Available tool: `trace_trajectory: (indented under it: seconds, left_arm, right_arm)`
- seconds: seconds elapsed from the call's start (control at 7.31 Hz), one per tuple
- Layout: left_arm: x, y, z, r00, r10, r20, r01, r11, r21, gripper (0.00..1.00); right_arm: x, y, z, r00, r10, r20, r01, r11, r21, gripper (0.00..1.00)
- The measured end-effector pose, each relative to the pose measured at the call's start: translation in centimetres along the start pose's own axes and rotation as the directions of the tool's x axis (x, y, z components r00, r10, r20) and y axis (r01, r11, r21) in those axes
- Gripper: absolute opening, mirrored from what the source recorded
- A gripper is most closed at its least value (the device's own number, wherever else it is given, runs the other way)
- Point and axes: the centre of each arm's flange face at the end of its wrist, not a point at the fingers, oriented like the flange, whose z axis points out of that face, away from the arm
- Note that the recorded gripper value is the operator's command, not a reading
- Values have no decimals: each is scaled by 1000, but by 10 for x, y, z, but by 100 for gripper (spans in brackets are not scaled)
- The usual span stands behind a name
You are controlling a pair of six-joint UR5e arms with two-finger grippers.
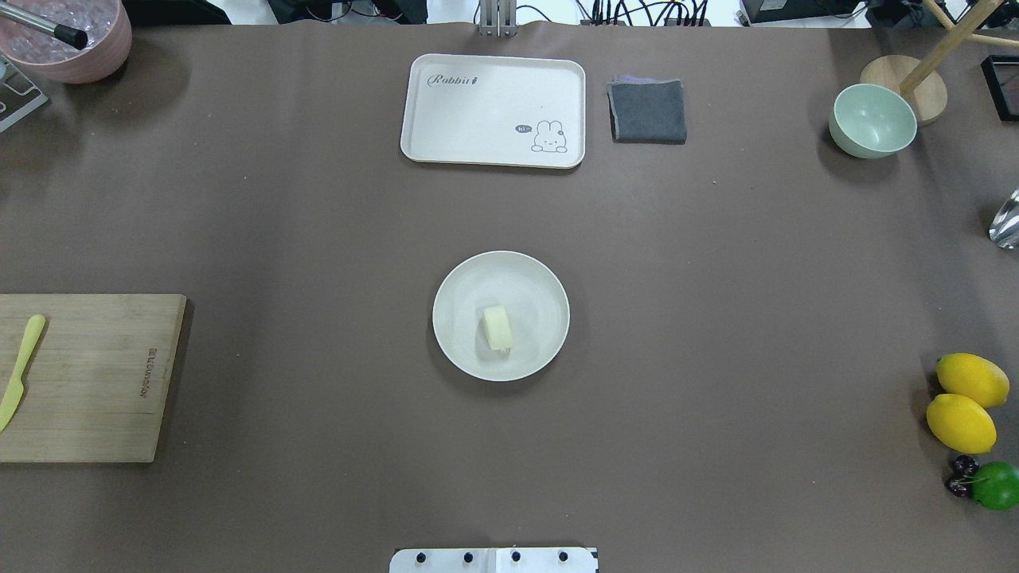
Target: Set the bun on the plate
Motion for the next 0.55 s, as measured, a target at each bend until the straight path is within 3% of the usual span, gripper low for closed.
trace_trajectory:
  seconds: [0.55]
  left_arm:
    - [5,-1,2,1000,9,0,-9,1000,-5,98]
  right_arm:
    - [0,0,-5,1000,3,5,-3,1000,9,100]
